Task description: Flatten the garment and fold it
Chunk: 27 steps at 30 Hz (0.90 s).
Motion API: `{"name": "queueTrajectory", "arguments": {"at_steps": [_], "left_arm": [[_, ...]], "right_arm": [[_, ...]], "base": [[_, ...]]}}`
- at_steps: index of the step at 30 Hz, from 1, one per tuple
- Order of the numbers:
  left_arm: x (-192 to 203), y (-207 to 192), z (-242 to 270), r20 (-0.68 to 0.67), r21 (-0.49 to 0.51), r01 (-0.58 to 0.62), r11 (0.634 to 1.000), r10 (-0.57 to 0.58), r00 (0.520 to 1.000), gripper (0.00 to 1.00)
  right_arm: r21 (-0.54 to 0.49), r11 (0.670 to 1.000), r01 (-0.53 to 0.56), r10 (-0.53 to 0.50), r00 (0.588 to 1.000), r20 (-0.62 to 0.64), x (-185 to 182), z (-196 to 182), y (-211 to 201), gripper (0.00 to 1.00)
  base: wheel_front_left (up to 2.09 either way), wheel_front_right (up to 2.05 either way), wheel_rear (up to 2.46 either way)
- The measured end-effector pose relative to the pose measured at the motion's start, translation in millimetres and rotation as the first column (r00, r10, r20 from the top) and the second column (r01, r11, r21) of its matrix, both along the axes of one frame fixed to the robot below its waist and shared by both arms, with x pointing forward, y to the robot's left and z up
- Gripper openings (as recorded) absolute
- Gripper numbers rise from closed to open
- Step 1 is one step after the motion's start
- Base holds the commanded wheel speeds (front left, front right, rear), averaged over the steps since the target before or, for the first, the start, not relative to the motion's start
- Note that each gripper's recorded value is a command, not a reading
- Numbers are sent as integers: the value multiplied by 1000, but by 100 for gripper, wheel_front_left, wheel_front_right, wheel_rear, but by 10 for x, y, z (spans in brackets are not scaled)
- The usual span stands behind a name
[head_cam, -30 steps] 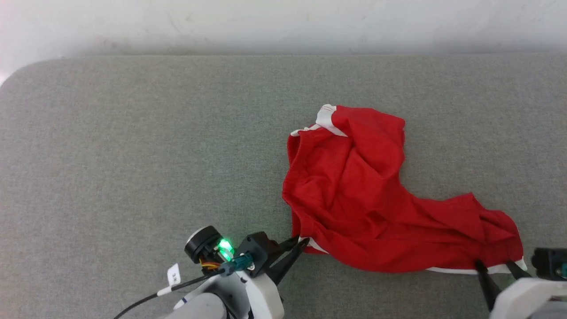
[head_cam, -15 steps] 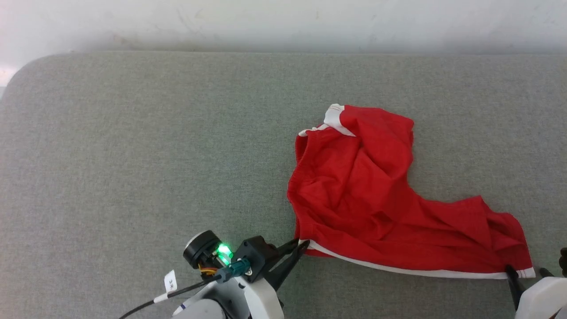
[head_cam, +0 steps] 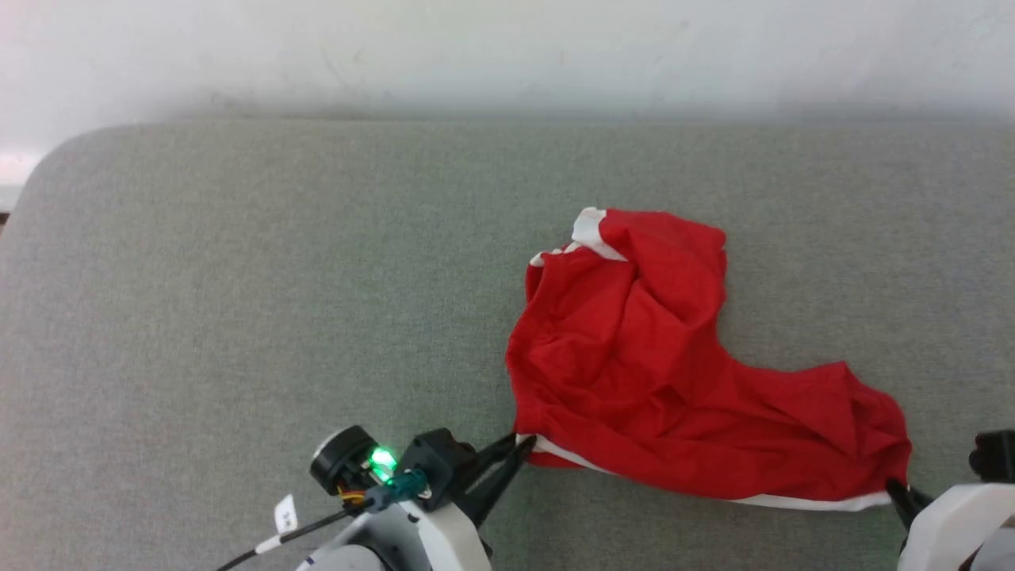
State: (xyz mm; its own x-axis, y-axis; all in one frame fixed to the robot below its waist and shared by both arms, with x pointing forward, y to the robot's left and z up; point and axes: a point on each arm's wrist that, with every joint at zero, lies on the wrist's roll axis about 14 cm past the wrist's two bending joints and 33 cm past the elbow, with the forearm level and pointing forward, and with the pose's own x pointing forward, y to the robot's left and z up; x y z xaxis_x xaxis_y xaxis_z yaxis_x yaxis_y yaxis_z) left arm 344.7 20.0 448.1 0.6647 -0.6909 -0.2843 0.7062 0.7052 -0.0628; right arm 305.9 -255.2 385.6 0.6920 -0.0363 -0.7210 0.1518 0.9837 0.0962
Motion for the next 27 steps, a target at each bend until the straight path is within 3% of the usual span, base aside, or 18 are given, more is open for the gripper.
{"name": "queueTrajectory", "arguments": {"at_steps": [5,13,21,27], "left_arm": [[91,73,350,85,-43,-28,999,32,996,0],[305,367,1174,291,-33,-61,998,68,954,0],[472,545,2269,515,-60,-87,994,106,851,0],[602,651,2816,590,-82,-115,990,141,795,0]], "right_arm": [[64,997,-31,22,990,141,166,517,67,0],[154,981,-121,59,931,360,477,1429,167,0],[140,961,-238,104,781,616,768,2558,300,0],[64,956,-287,159,687,709,915,3151,400,0]], "base": [[0,0,0],[0,0,0],[0,0,0],[0,0,0]]}}
